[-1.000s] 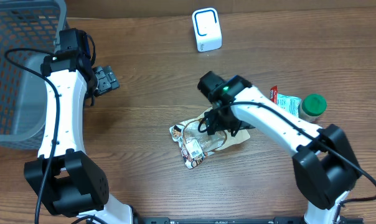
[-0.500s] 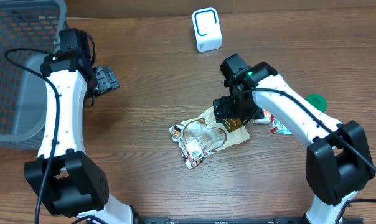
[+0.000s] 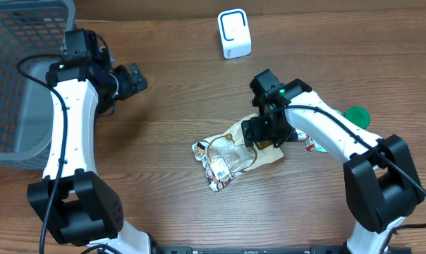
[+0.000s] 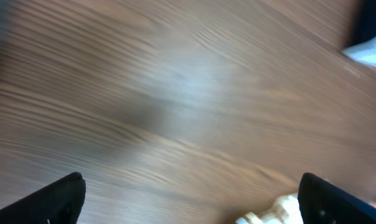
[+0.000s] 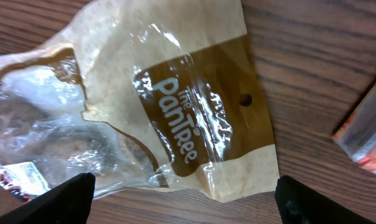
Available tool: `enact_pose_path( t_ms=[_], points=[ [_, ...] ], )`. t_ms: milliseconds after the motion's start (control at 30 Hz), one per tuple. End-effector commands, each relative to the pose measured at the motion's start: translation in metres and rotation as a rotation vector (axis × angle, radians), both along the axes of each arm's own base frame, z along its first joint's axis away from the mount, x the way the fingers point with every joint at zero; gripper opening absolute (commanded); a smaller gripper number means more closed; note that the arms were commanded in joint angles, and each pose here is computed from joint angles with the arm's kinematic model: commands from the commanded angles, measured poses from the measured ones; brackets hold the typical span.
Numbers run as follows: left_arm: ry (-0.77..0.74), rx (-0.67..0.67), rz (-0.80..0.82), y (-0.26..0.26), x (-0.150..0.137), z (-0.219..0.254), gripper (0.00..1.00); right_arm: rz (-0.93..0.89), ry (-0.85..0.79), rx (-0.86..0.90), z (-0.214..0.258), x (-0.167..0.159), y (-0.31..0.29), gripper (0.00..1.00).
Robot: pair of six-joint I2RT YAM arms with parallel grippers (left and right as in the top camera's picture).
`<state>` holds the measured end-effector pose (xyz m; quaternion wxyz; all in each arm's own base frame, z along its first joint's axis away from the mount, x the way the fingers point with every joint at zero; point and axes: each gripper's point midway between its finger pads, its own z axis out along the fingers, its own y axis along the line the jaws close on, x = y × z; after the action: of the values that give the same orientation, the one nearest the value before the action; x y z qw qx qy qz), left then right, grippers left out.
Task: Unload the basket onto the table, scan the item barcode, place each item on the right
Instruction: 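Bring the left gripper in and grasp the packet's left side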
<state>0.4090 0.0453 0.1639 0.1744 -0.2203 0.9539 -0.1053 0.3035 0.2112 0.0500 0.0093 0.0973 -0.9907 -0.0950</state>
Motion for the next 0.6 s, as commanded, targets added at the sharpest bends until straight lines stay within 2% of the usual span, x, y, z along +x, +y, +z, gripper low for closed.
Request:
enact_pose_path(
  t_ms=[0,33,67,133,233,567],
  points=[
    [0.009,-0.241,-0.180,-0.068,-0.017,0.010,0.82,0.011,-0.024,0.025,0.008,0.000,0.003,0.94],
    [0.026,-0.239,-0.208,-0.074,-0.022,0.005,0.55,0.008,-0.027,0.027,0.008,0.001,0.004,0.94],
    [0.048,-0.238,-0.238,-0.082,-0.028,0.000,0.37,0.008,-0.030,0.030,0.008,0.002,0.005,0.94],
    [0.095,-0.230,-0.272,-0.095,-0.039,-0.014,0.23,0.008,-0.031,0.038,0.009,0.002,0.006,0.94],
    [0.154,-0.200,-0.317,-0.111,-0.053,-0.035,0.20,0.008,-0.030,0.037,0.009,0.002,0.006,0.95],
    [0.247,-0.174,-0.466,-0.161,-0.094,-0.093,0.25,0.011,-0.007,0.075,0.010,-0.003,0.012,0.94]
  ],
)
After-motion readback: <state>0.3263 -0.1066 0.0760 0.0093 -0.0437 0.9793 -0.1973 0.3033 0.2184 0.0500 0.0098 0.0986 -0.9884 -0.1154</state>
